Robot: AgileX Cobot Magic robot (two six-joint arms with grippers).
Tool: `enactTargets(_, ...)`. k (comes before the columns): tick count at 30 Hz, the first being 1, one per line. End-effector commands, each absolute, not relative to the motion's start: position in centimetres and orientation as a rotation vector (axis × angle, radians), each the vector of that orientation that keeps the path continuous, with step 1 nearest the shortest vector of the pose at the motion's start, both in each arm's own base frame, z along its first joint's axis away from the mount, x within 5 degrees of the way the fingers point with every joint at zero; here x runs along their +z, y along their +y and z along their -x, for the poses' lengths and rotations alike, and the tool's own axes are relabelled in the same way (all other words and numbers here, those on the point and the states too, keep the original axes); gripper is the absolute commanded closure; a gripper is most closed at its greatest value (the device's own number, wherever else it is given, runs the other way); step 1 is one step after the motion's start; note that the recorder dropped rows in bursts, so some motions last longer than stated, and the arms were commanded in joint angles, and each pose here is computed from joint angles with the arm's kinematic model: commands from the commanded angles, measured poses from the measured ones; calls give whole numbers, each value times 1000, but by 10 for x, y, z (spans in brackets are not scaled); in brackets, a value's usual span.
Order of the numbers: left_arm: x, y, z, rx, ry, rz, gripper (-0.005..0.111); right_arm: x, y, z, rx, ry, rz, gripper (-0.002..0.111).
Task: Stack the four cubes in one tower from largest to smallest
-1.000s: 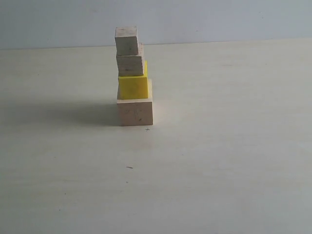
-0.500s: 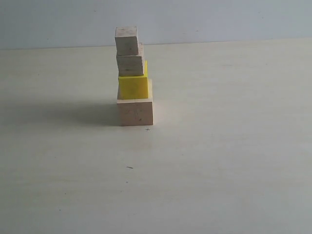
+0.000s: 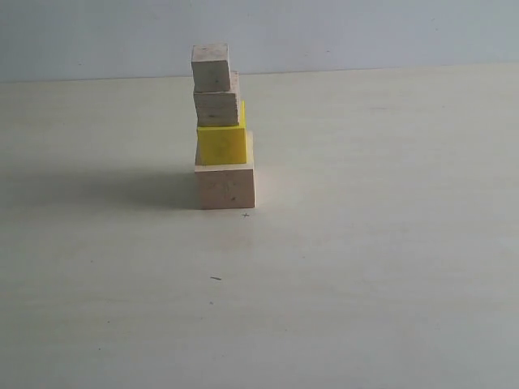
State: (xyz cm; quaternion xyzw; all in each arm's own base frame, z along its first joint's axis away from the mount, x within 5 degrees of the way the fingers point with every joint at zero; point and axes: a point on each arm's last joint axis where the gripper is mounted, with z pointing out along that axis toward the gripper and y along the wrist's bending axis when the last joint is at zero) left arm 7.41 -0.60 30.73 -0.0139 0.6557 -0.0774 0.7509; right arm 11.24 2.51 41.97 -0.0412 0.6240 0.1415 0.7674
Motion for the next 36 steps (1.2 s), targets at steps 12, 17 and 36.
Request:
enactTargets(12, 316, 11, -34, 77, 1215, 198, 107, 418, 25, -112, 303, 1357, 91, 108)
enactTargets(17, 317, 4, -32, 78, 1205, 101, 107, 418, 25, -112, 303, 1357, 91, 108)
enactTargets(36, 222, -3, -49, 40, 1700, -66, 107, 418, 25, -112, 302, 1357, 93, 108)
